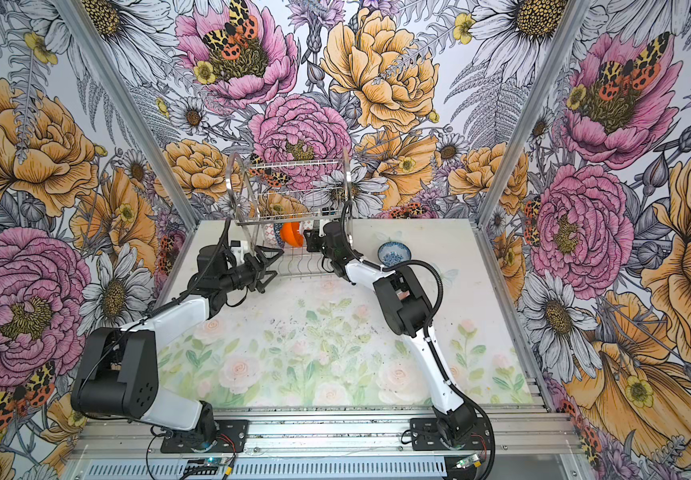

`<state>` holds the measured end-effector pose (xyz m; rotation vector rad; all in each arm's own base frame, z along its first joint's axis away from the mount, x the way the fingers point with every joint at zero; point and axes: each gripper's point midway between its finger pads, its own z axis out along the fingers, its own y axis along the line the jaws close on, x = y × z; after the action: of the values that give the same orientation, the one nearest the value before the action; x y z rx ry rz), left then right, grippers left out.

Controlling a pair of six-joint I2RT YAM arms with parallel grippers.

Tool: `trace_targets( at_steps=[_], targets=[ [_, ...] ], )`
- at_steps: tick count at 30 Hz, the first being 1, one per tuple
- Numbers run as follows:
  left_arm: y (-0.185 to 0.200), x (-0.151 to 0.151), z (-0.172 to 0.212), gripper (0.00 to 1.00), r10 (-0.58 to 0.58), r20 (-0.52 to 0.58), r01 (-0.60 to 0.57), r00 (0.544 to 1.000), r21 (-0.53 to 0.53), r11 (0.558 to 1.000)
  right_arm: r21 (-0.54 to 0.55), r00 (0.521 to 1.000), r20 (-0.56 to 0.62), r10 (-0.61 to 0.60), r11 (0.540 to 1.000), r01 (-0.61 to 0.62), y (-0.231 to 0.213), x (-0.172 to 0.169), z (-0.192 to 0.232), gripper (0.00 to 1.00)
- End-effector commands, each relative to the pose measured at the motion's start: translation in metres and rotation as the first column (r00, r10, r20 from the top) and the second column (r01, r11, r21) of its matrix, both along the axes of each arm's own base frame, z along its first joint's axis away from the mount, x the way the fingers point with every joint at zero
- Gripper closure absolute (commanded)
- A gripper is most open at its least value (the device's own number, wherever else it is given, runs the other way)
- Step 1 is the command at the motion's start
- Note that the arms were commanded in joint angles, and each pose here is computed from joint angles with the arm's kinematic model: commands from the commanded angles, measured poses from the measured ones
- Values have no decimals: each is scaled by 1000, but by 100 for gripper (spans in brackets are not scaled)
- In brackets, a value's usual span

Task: Load the bowls into the dish rack
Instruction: 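Open the right gripper and release the green-patterned bowl in the rack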

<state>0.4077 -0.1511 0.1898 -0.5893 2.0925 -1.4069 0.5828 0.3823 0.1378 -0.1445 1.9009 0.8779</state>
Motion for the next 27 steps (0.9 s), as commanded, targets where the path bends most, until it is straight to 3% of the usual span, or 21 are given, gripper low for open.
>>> trace_targets(
  at_steps=[1,27],
  targets=[
    [-4,1,-1,1,-17,7,17,1000,-7,1000,-44,1000,-9,-29,999,28,-19,2,9,74],
    [-4,0,-1,1,-18,9,18,1000,-7,1000,-24,999,2,-32,999,32,-21,-4,26,65]
  ],
)
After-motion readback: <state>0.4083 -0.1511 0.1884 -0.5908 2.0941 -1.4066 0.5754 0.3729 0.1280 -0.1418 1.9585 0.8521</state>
